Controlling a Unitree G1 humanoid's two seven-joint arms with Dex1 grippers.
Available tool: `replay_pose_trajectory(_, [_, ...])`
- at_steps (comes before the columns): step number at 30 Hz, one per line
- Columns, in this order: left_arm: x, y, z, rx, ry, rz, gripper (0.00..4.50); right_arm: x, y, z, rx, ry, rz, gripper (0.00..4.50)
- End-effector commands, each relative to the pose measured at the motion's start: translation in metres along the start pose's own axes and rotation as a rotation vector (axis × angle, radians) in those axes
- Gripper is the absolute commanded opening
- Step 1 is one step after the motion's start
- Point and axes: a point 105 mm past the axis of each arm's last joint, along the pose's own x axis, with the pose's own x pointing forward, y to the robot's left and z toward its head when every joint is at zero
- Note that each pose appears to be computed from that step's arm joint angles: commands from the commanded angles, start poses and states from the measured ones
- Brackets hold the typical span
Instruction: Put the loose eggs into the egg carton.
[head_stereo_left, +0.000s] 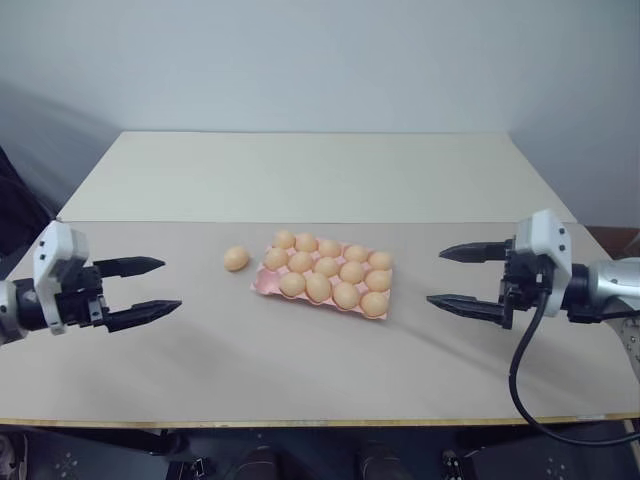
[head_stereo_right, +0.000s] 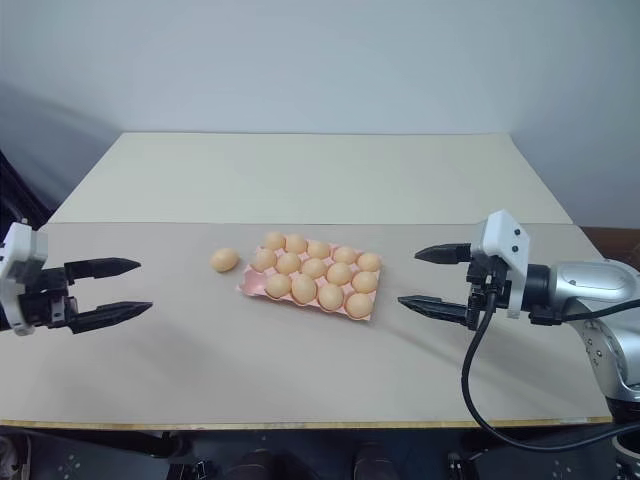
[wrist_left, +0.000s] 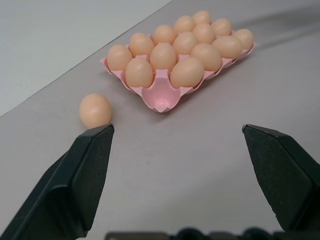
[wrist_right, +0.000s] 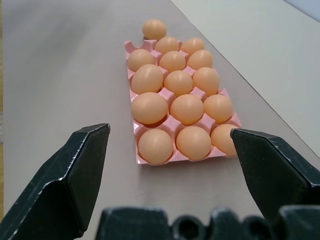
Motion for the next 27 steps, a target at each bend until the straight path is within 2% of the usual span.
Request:
replay_pose_trajectory(1, [0.011, 0.016, 0.001, 0.043, -0.006, 0.074, 4.48, -0.006, 0.001, 0.013, -0.047, -0.013, -0.018, 4.50])
replay_pose_trajectory(8, [0.073, 0.055, -0.010, 0.050, -0.026, 0.204, 4.48, -0.006, 0.002, 0.016, -0.062, -0.015, -0.030, 4.50])
replay_pose_trajectory(15, [0.131, 0.066, -0.021, 0.011, -0.033, 0.203, 4.48, -0.008, 0.005, 0.018, -0.074, -0.016, -0.044, 4.50])
replay_pose_trajectory(19, [0.149, 0.065, -0.035, -0.011, -0.008, 0.190, 4.48, -0.009, 0.007, 0.019, -0.077, -0.016, -0.048, 4.50])
replay_pose_trajectory(25, [0.159, 0.067, -0.054, -0.019, 0.061, 0.230, 4.48, -0.011, 0.010, 0.022, -0.081, -0.021, -0.050, 4.50])
replay_pose_trajectory(27, [0.160, 0.067, -0.058, -0.024, 0.075, 0.234, 4.08, -0.012, 0.011, 0.022, -0.082, -0.024, -0.048, 4.50])
